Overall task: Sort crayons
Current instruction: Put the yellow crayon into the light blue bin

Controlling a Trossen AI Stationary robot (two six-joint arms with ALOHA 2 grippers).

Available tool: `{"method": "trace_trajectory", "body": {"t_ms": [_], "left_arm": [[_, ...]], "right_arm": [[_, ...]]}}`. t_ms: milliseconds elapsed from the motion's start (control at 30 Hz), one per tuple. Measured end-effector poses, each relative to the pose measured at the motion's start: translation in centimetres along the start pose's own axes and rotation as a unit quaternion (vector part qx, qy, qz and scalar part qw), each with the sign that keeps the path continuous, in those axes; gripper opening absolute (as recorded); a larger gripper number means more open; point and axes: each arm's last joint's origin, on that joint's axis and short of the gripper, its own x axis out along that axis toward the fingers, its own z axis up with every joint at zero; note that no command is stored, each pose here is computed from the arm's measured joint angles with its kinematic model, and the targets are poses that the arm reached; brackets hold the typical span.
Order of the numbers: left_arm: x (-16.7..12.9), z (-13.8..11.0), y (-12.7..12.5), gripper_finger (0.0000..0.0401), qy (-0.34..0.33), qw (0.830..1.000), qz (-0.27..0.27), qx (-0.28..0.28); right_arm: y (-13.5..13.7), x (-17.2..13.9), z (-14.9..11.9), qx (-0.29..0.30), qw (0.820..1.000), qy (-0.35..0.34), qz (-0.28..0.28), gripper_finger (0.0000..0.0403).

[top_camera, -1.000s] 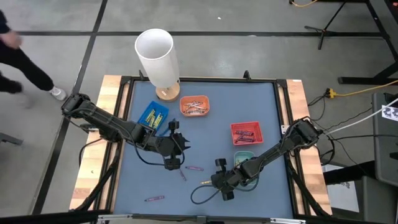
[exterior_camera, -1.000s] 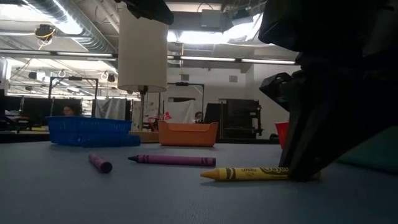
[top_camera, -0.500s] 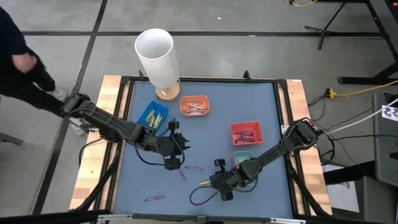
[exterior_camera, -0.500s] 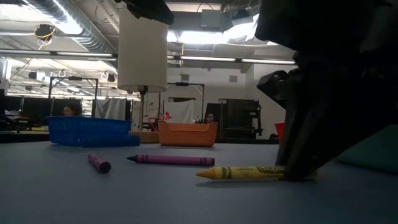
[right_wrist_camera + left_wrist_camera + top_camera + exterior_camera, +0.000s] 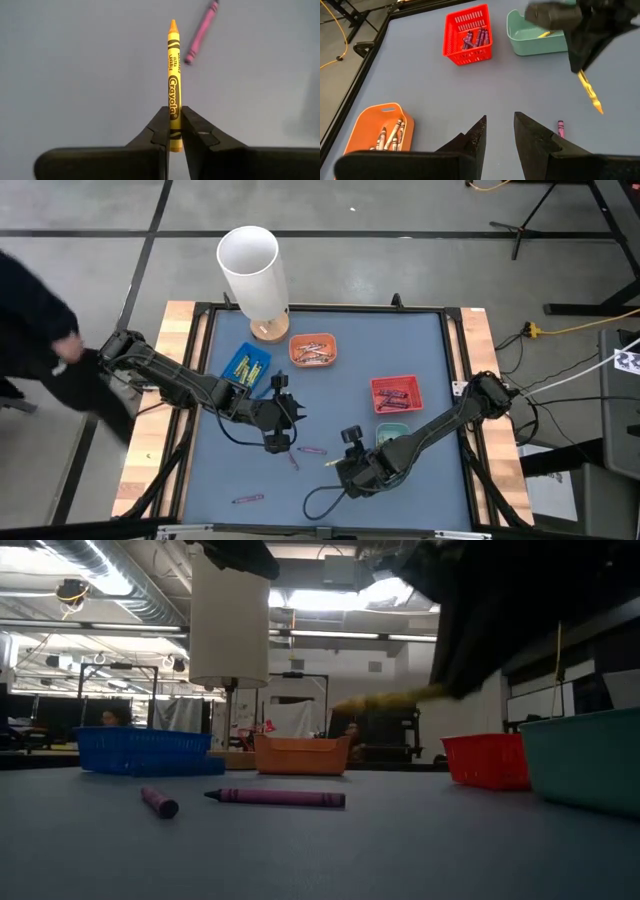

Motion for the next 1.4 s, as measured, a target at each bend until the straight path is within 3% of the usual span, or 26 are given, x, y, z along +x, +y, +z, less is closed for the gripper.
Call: {"method": "trace_trajectory", "body": {"t_ms": [400,700,867,1067,1267,1400], "left_arm": [[0.0,0.0,0.0,0.0084,0.000,1.000,0.000,0.000],[0.0,0.0,0.0,0.0084,0.000,1.000,0.000,0.000],[0.0,0.0,0.0,0.0084,0.000,1.000,0.000,0.000],[0.0,0.0,0.0,0.0084,0.000,1.000,0.000,-0.007],[0.0,0.0,0.0,0.0084,-0.001,0.999,0.000,-0.051],[0.0,0.0,0.0,0.0084,0.000,0.998,0.000,-0.066]], "right_arm": [[-0.7,-4.9,0.1,-0.043,0.994,0.097,-0.017,0.0033],[1.2,-7.6,-2.6,-0.017,0.975,0.213,-0.059,0.0033],[3.2,-8.8,-3.3,-0.006,0.977,0.202,-0.072,0.0033],[5.2,-8.9,-4.6,0.064,0.974,0.189,-0.111,0.0033],[6.4,-7.6,-6.7,0.171,0.950,0.214,-0.151,0.0033],[6.7,-6.7,-7.6,0.195,0.940,0.229,-0.162,0.0033]]}}
